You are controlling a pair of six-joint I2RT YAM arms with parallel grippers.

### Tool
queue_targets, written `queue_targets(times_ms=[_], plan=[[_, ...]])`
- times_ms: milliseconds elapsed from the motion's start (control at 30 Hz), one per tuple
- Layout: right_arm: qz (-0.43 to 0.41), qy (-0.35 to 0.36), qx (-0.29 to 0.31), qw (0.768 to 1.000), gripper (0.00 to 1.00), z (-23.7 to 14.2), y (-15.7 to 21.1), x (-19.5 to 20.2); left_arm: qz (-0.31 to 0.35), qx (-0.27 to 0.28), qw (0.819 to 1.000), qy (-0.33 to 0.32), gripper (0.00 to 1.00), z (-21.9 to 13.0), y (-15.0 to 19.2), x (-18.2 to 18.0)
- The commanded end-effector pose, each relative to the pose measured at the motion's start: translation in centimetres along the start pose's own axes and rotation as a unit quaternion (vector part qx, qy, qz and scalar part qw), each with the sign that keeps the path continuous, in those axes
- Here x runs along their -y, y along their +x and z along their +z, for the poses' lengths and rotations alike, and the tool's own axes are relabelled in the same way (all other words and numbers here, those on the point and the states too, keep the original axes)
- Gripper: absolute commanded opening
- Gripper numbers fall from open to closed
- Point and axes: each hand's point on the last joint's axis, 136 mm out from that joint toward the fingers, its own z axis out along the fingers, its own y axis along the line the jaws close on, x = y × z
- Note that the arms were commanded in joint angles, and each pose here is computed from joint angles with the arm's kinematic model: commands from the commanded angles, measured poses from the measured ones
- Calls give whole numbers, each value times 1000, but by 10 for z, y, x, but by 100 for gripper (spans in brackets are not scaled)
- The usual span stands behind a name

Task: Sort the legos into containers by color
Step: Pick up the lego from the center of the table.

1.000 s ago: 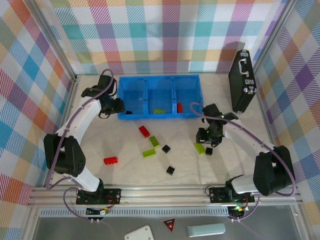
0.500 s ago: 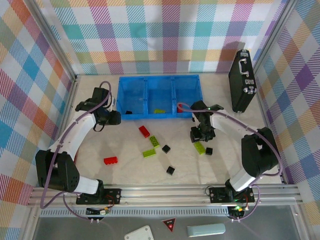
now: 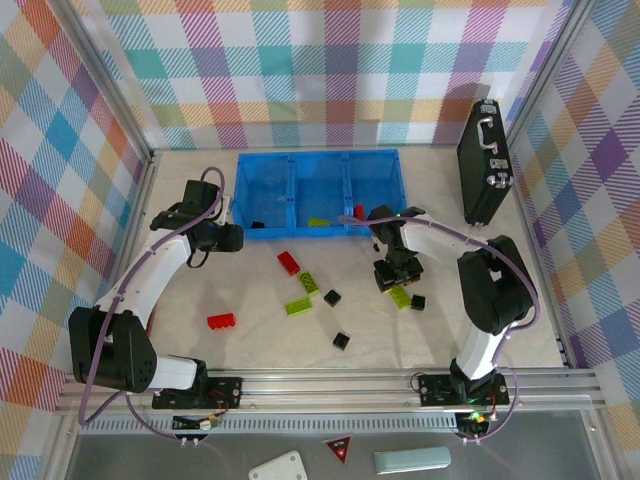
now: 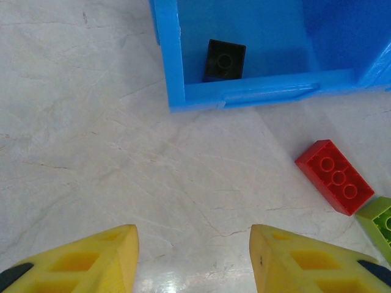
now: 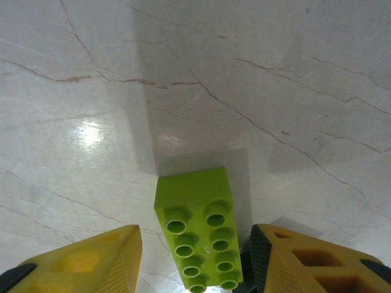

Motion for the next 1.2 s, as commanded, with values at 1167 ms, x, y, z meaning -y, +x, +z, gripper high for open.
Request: queue_targets(times_ms=[1167], plan=[[-32, 11, -33, 999, 42, 20, -2, -17, 6, -8, 1000, 11, 51, 3, -1, 1]])
